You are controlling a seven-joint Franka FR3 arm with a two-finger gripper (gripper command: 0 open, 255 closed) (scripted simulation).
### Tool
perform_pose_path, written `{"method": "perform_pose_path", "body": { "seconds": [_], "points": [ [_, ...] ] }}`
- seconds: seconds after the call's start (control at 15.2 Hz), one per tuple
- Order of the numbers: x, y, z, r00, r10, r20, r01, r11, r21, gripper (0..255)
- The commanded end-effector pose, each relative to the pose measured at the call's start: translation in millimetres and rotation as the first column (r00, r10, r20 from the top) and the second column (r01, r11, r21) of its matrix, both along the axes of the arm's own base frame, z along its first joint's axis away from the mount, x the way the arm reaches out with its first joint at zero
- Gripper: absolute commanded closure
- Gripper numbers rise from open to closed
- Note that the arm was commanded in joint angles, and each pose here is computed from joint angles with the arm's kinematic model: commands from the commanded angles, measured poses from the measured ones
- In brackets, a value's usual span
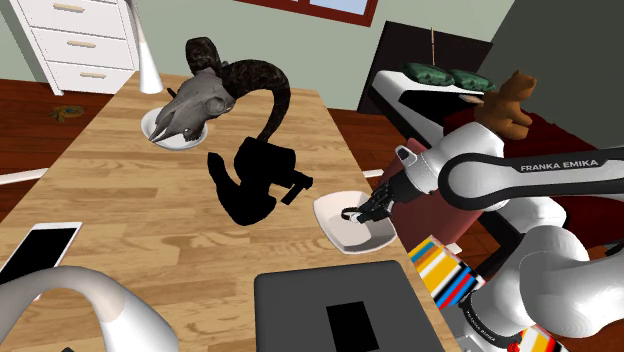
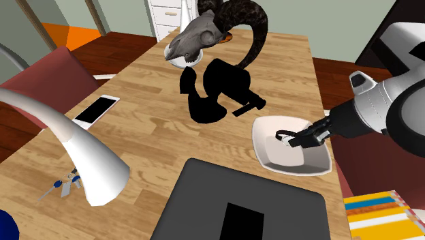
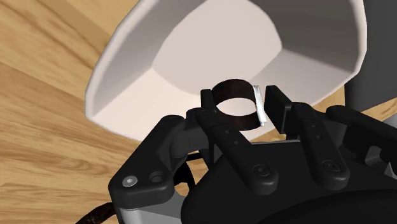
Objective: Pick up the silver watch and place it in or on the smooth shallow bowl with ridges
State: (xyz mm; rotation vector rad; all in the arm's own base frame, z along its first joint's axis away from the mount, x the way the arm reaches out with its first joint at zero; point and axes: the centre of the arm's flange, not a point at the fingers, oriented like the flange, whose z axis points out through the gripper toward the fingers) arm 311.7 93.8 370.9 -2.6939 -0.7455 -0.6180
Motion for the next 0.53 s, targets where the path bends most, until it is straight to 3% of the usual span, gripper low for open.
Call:
{"method": "perform_pose_path", "body": {
  "seconds": [0.0, 0.33, 0.46],
  "points": [
    [0.0, 0.0, 0.0, 1.0, 0.0, 0.0, 0.0, 1.0, 0.0, 0],
    [0.0, 0.0, 0.0, 1.0, 0.0, 0.0, 0.0, 1.0, 0.0, 0],
    [-8.7, -9.8, 22.9, 1.0, 0.0, 0.0, 0.0, 1.0, 0.0, 0]
  ]
}}
